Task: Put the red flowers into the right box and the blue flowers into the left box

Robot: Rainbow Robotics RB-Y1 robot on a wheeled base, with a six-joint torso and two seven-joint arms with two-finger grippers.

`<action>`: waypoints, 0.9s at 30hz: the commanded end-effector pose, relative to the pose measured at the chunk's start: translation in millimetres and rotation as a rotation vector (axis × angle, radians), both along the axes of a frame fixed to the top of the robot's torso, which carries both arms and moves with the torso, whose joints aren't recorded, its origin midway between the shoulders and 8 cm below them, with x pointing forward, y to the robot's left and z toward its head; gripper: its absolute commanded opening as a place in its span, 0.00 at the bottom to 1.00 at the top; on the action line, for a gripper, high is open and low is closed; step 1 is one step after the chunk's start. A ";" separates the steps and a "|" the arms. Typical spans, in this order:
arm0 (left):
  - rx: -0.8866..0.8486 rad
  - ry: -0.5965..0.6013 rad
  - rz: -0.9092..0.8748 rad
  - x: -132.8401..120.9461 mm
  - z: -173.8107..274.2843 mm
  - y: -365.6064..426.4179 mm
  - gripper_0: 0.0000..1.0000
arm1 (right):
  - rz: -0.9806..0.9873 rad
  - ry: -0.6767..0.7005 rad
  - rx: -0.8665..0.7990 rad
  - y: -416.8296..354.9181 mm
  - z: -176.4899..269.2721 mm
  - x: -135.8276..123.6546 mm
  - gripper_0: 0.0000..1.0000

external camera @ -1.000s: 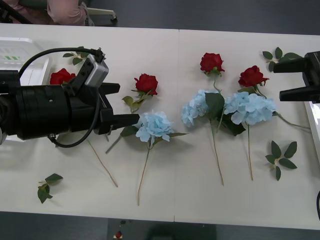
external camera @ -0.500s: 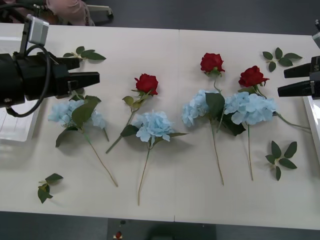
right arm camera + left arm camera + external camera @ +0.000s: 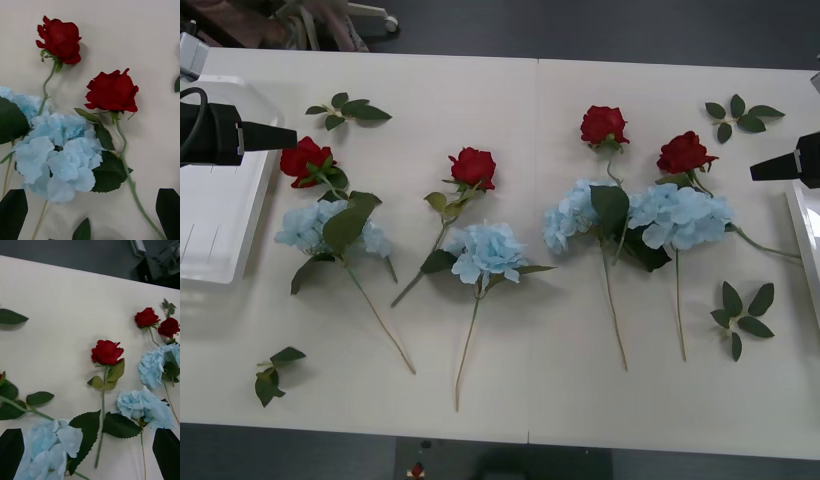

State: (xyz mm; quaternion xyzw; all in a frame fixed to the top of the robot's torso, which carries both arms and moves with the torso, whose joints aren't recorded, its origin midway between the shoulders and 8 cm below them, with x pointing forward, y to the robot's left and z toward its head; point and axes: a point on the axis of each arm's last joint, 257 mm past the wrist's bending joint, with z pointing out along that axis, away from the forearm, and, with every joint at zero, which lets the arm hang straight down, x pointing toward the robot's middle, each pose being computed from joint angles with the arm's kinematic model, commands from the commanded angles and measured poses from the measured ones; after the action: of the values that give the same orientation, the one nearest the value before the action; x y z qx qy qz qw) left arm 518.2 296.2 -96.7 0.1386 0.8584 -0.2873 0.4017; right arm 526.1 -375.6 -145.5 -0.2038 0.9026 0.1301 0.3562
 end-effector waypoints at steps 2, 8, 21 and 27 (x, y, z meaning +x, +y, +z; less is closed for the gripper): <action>-0.066 0.111 0.145 17.7 -3.0 17.7 1.00 | -0.073 -0.021 -0.024 -11.7 3.9 29.0 1.00; -0.119 0.226 0.260 30.5 -28.8 22.2 1.00 | -0.087 -0.036 -0.075 -11.4 -1.5 55.9 1.00; -0.220 0.379 0.518 77.2 -63.8 38.4 1.00 | -0.164 -0.123 -0.148 -20.6 -22.4 93.3 1.00; -0.252 0.395 0.556 88.9 -75.8 35.2 1.00 | -0.182 -0.147 -0.173 -17.1 -34.5 106.5 1.00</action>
State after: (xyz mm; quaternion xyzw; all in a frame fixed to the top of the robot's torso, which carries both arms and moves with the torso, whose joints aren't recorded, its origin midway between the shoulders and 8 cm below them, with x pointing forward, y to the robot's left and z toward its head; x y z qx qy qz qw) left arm 592.6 330.3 -197.2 -0.1946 0.8958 -0.2786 0.2864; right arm 616.4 -402.7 -204.8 -0.1308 0.9121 0.0227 0.3879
